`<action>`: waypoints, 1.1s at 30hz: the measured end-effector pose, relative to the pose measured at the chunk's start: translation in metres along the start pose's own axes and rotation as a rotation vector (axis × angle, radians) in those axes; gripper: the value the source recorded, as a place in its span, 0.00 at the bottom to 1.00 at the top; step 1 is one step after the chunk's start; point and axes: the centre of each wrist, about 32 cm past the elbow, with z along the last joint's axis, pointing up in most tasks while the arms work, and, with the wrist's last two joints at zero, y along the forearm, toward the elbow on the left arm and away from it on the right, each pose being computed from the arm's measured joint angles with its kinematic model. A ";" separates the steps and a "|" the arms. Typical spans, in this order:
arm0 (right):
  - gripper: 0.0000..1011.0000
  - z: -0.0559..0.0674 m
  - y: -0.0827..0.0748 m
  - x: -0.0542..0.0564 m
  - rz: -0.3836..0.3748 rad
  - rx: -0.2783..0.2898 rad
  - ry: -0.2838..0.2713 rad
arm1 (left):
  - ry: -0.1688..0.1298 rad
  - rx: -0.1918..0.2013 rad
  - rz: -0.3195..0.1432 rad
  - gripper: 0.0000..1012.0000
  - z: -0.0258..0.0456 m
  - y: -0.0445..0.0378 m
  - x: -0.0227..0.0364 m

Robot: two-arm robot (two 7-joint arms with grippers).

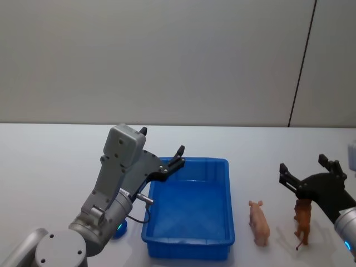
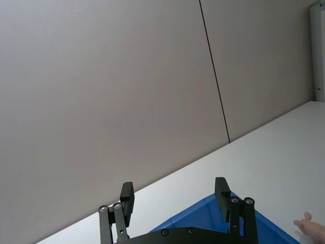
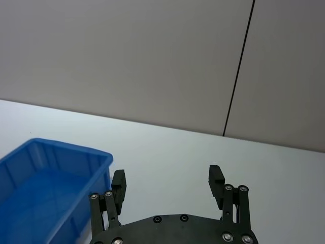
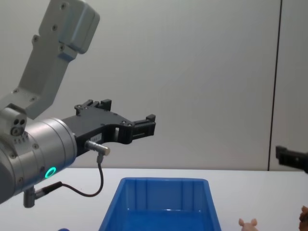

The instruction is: Pick up the two dolls from the table and place them into the box.

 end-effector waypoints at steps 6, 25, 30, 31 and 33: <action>0.99 -0.005 0.001 -0.002 -0.032 -0.056 -0.014 | 0.000 0.000 0.000 0.99 0.0000 0.0000 0.0000; 0.99 -0.019 -0.009 -0.016 -0.135 -0.191 -0.052 | 0.000 0.000 0.000 0.99 0.0000 0.0000 0.0000; 0.99 -0.024 -0.011 -0.018 -0.150 -0.223 -0.047 | 0.000 0.000 0.000 0.99 0.0000 0.0000 0.0000; 0.99 -0.025 -0.011 -0.019 -0.151 -0.228 -0.045 | 0.000 0.000 0.000 0.99 0.0000 0.0000 0.0000; 0.99 -0.027 -0.011 -0.020 -0.153 -0.240 -0.040 | 0.000 0.000 0.000 0.99 0.0000 0.0000 0.0000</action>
